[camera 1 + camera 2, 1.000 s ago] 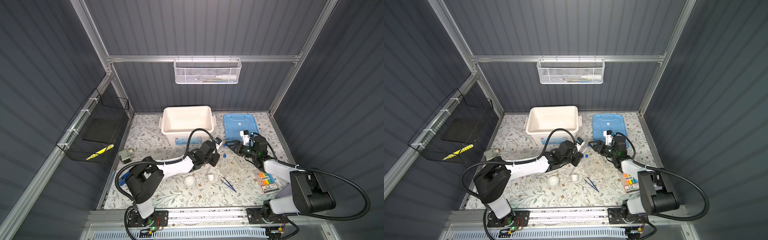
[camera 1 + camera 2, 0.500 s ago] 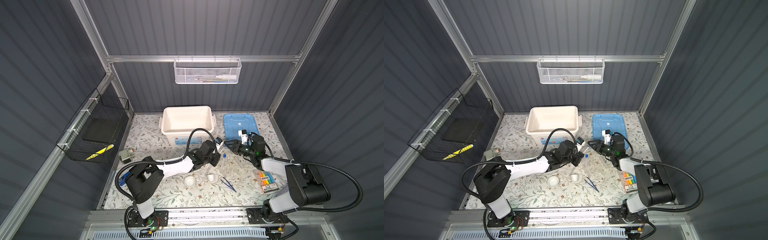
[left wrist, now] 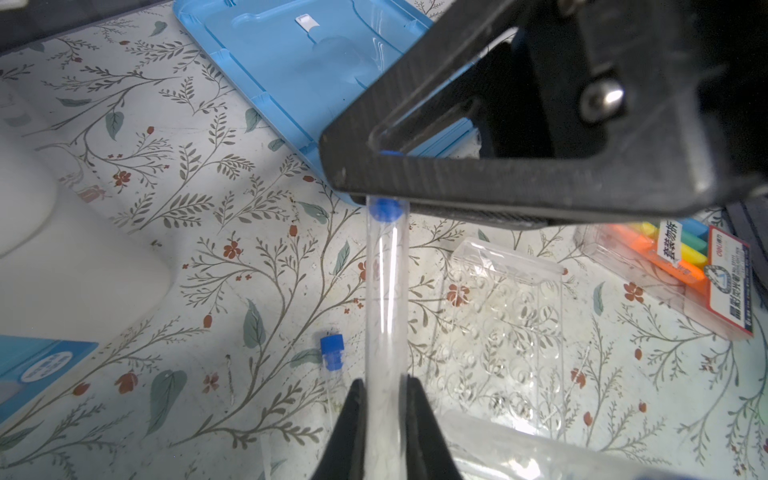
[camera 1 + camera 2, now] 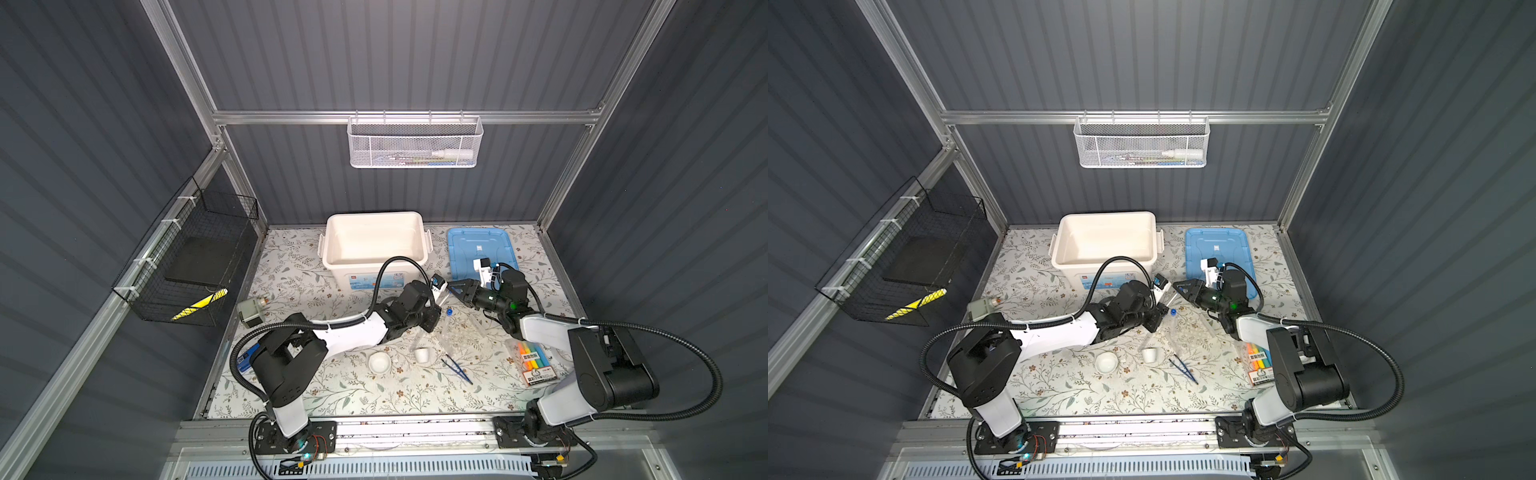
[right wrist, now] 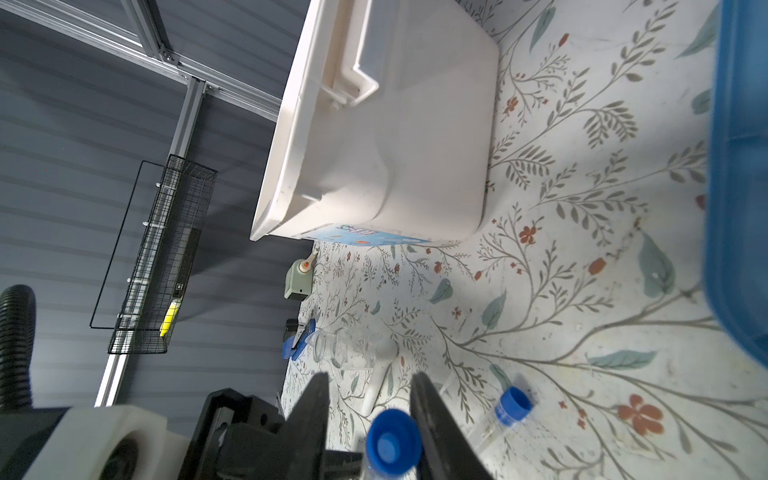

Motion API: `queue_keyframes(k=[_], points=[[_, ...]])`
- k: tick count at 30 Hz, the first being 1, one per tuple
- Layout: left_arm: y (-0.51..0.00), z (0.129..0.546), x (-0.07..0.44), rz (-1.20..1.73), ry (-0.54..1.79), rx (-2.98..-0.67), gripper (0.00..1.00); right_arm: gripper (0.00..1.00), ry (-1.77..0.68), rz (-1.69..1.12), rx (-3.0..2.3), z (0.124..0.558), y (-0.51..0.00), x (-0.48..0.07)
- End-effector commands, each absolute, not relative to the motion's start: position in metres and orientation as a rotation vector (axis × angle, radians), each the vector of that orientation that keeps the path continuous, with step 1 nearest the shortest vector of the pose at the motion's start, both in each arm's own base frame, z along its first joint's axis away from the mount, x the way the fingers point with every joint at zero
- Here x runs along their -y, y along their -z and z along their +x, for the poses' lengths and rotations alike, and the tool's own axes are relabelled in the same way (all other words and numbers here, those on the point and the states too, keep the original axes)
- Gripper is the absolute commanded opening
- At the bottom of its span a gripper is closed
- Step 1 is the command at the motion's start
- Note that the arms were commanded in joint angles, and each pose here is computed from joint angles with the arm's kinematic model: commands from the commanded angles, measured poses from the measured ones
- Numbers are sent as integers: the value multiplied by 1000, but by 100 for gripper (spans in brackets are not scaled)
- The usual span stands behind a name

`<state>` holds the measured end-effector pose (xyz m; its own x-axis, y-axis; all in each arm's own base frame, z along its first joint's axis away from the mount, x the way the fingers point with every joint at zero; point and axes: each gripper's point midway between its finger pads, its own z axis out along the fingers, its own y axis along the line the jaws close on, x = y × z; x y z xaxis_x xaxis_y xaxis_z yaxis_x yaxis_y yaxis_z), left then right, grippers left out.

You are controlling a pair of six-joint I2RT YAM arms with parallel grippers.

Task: Organize the chemistry lab equipment
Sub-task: 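Move the right gripper to the tube's blue cap and close on it, then open the left gripper and pull the tube away with the right gripper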

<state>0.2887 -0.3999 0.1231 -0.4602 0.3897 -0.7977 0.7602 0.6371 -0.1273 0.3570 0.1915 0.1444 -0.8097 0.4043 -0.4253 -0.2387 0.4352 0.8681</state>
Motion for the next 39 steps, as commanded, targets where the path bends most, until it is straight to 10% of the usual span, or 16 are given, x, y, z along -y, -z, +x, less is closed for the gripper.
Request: queue_keyframes(k=[1, 14, 39], points=[[-125, 288, 408, 922, 635, -2066, 10, 32, -1404, 98, -2080, 359, -150, -197], [-121, 285, 408, 933, 638, -2074, 12, 18, -1362, 110, -2057, 358, -153, -192], [-109, 298, 360, 799, 374, -2185, 58, 15, -866, 58, -1975, 360, -193, -149]])
